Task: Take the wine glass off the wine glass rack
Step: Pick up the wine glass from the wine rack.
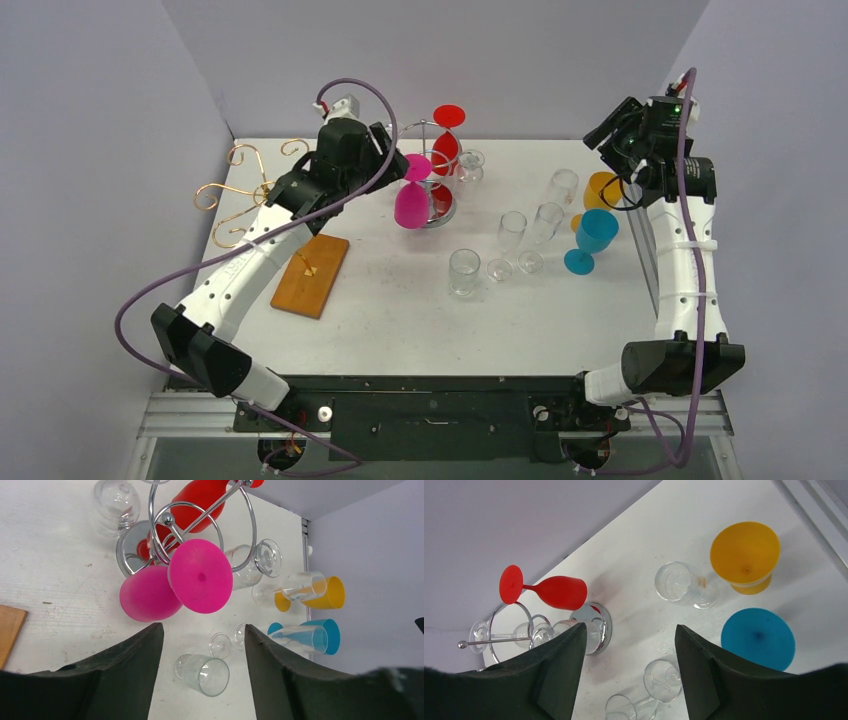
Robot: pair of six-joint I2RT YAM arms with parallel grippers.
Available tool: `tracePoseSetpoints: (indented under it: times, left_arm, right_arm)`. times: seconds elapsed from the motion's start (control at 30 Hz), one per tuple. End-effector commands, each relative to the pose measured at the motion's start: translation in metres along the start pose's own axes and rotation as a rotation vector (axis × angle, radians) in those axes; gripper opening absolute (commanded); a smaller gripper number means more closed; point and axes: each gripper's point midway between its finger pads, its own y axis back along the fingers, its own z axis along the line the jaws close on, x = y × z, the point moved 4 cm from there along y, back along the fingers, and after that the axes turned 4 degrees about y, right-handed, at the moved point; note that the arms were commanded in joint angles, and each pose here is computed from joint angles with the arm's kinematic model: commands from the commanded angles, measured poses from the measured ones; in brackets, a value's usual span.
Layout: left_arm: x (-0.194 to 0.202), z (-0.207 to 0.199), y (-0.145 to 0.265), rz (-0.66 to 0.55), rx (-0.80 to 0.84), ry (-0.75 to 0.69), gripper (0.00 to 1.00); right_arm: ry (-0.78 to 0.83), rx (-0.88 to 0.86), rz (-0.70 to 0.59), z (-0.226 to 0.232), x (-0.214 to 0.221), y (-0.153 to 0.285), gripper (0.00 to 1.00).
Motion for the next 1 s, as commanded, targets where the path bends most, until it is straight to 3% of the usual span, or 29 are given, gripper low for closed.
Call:
tracePoseSetpoints:
  times: [0.0,0.2,0.4,0.97]
  left_arm:
    - [-0.009,-0.014,-0.009,-0.082,0.028,0.15,0.54]
    - [0.002,-0.015,-0.025,-0.09,0.002,0.231,0.41]
    - [0.008,-0.012,-0.03,-0.131,-0.044,0.282,0.35]
    - [0.014,-0.002,-0.04,-0.163,-0.082,0.346,0.35]
  right_arm:
    - [-0.029,-0.129,-0.054,0.02,-0.011,0.009,0.61]
    - [-0.025,-0.193,-0.03,0.027,-0.007,0.015,0.61]
    - [-0.022,-0.216,-0.014,0.027,-0.004,0.018,0.61]
    - [-0.02,-0.245,-0.015,0.03,-0.004,0.028,0.61]
